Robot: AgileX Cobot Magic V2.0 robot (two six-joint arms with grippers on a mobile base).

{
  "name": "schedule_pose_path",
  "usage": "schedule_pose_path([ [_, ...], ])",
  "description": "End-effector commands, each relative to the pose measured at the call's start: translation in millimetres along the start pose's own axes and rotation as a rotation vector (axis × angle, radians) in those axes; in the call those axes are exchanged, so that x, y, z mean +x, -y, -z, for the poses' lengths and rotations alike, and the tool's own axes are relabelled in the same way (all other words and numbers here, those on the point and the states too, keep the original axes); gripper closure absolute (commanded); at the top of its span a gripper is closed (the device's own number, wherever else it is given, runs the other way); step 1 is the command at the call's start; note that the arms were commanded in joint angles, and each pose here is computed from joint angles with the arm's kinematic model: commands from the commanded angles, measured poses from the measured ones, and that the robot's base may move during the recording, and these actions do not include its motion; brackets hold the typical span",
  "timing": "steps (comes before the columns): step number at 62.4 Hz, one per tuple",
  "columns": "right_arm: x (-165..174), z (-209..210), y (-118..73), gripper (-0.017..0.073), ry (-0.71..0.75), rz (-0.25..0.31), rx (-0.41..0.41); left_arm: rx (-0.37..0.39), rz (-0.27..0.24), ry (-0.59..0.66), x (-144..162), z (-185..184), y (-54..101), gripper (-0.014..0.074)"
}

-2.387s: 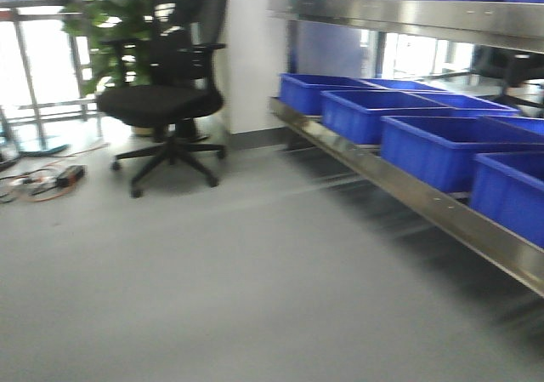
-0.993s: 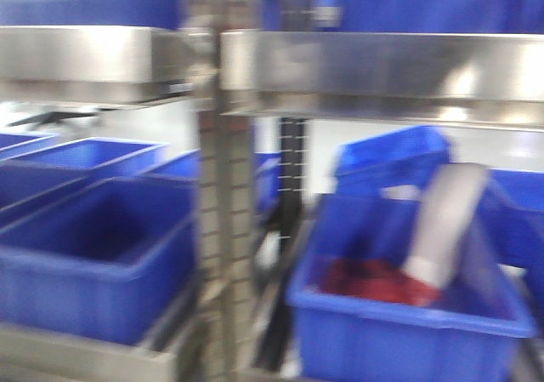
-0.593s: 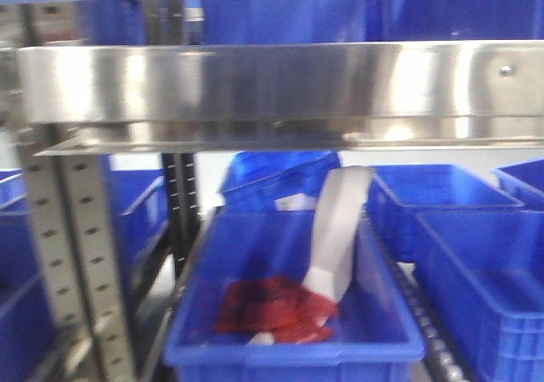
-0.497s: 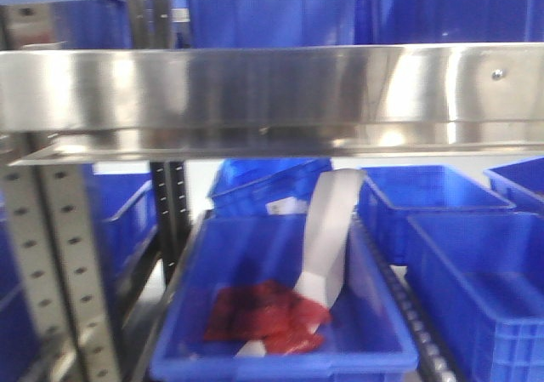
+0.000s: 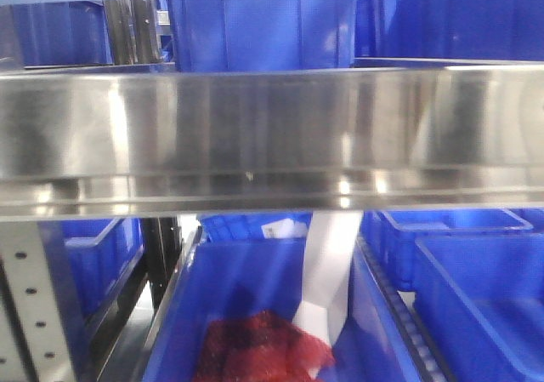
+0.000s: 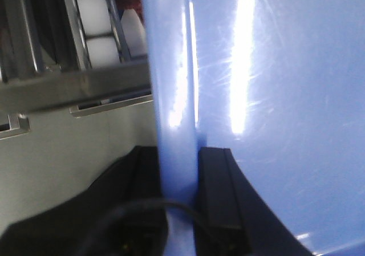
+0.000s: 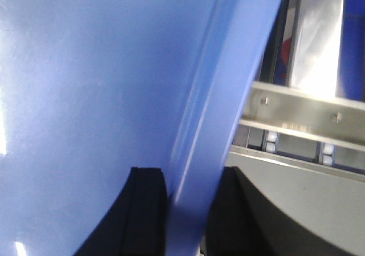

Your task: Grab blue tray and place on right shelf

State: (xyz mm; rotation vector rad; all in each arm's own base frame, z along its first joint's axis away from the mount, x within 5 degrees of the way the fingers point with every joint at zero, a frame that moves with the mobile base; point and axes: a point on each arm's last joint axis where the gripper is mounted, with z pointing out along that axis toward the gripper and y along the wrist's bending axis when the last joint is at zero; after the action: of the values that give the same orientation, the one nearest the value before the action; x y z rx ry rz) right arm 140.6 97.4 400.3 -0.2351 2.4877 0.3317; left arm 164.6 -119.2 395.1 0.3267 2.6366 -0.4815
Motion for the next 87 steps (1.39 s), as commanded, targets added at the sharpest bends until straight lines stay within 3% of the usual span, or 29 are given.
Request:
schedule_pose_path([
  [1,-10.6,11.9,-2.9,0.0503,0.116,0.031,-0.044,0.029,-0.042,0.022,1.0,13.1,4.4,0.0642],
  [87,-12.7,12.2,-4.0,0.0503,0.14,0.031,-0.055,0.033,-0.041,0.036,-0.3,13.2,4.8,0.0642],
])
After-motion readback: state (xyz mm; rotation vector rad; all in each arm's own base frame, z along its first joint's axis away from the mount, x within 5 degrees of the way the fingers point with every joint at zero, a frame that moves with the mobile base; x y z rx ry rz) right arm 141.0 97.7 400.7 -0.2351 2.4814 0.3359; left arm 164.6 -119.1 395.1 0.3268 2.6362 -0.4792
